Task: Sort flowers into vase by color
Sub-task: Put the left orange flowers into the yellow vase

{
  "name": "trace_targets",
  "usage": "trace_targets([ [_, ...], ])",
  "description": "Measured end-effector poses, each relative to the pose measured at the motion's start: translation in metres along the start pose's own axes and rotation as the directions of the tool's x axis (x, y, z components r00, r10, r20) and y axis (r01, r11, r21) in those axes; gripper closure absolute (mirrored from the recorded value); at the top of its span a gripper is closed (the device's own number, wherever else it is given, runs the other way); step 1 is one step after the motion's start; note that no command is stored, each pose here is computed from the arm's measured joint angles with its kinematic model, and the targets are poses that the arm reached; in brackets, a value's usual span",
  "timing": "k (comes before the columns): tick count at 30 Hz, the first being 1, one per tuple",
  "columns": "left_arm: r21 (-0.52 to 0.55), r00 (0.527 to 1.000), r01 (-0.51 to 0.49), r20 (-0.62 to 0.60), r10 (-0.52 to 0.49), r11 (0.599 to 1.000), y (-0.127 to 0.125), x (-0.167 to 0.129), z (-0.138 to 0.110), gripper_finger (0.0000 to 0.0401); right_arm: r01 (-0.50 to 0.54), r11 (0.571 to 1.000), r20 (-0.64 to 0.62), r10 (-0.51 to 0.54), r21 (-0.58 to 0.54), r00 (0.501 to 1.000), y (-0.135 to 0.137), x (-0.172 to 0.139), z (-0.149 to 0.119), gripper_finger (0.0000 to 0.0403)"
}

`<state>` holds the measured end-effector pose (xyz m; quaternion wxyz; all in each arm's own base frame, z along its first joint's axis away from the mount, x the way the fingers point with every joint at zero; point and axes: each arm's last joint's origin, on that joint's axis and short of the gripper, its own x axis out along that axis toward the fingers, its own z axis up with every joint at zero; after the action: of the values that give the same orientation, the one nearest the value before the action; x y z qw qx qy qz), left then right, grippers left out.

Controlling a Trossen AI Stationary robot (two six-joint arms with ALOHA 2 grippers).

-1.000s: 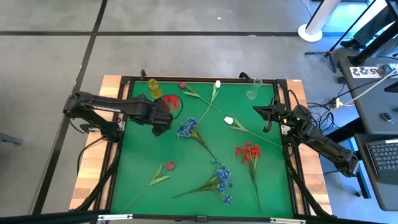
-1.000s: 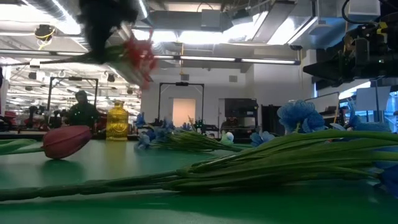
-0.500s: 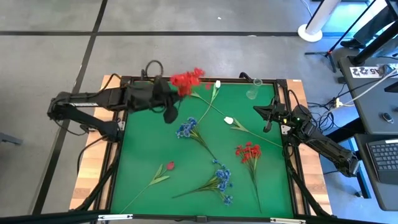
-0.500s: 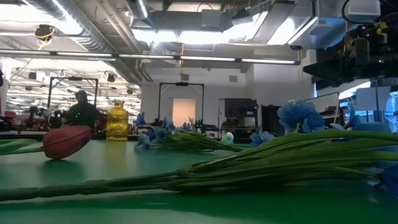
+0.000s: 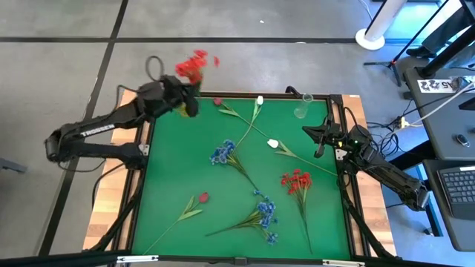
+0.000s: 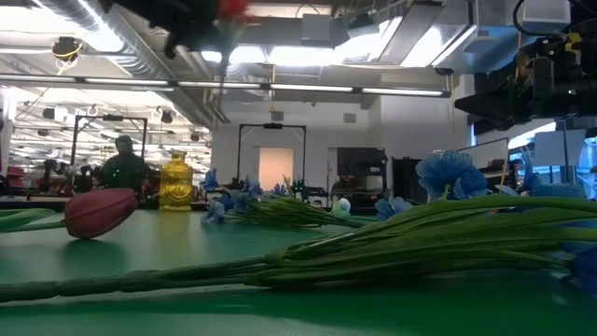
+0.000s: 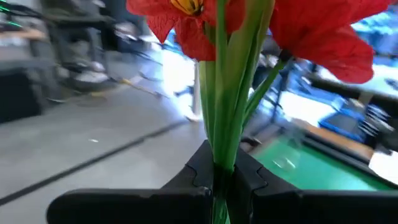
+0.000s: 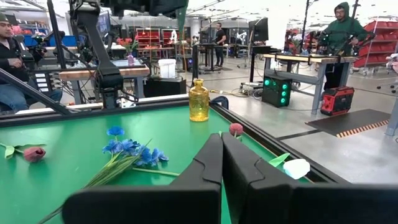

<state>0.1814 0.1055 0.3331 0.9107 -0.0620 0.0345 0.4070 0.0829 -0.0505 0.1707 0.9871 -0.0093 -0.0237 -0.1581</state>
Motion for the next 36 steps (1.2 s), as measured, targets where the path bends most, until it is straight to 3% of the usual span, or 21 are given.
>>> trace_targets([
  [10, -0.078, 0.978, -0.161, 0.117, 0.17, 0.984, 0.04, -0.016, -0.029, 0.039, 0.002, 1.0, 0.0, -0.002, 0.0, 1.0, 0.0, 0.0, 0.0, 0.0402],
  [19, -0.066, 0.921, -0.351, 0.153, 0.357, 0.934, 0.054, -0.025, -0.027, 0.039, 0.002, 1.0, 0.0, -0.002, 0.0, 1.0, 0.0, 0.0, 0.0, 0.0402],
  [36, -0.017, 0.9, -0.426, 0.091, 0.425, 0.905, 0.062, -0.009, -0.036, 0.039, 0.002, 1.0, 0.0, -0.002, 0.0, 1.0, 0.0, 0.0, 0.0, 0.0402],
])
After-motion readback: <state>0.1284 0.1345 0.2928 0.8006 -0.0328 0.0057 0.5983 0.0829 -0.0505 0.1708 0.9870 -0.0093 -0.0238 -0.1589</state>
